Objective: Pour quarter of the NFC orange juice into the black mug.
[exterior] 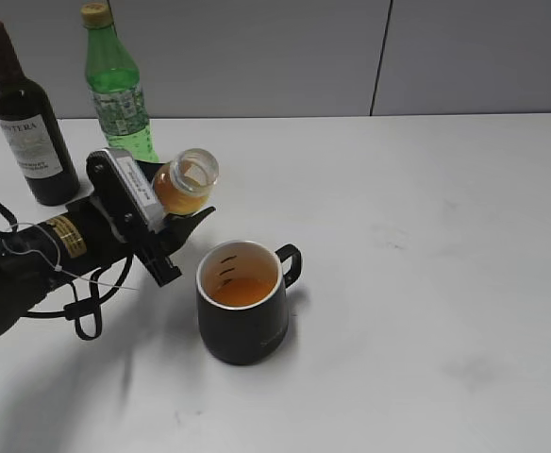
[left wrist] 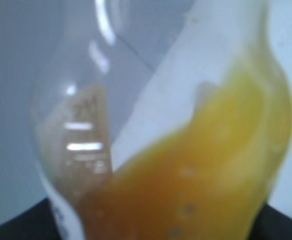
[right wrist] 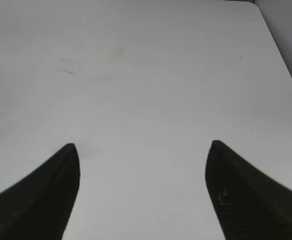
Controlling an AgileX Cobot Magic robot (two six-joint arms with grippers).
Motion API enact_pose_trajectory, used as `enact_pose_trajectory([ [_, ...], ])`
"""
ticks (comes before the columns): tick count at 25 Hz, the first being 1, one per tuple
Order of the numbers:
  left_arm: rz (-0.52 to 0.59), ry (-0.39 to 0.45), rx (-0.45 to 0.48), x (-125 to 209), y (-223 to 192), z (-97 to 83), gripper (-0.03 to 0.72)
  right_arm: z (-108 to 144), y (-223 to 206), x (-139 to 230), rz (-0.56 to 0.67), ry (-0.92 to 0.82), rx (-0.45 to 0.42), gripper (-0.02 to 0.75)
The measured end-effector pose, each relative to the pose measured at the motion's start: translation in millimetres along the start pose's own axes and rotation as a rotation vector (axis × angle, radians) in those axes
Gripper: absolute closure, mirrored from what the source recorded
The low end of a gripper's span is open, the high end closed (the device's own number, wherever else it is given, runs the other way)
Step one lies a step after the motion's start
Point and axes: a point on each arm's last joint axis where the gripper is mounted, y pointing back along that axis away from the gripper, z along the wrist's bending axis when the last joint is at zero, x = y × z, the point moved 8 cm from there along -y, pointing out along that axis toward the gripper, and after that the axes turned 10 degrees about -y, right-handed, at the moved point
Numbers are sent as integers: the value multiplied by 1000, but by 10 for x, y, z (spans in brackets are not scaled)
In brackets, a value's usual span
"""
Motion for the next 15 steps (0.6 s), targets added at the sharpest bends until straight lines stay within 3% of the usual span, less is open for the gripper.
enact_pose_trajectory([
  [7, 47, 469, 26, 127, -11, -176, 219, 0, 0, 0, 0, 0, 0, 144],
  [11, 92, 697, -12, 223, -9, -171, 219, 0, 0, 0, 0, 0, 0, 144],
  [15, 123, 819, -58, 296, 0, -130, 219, 0, 0, 0, 0, 0, 0, 144],
])
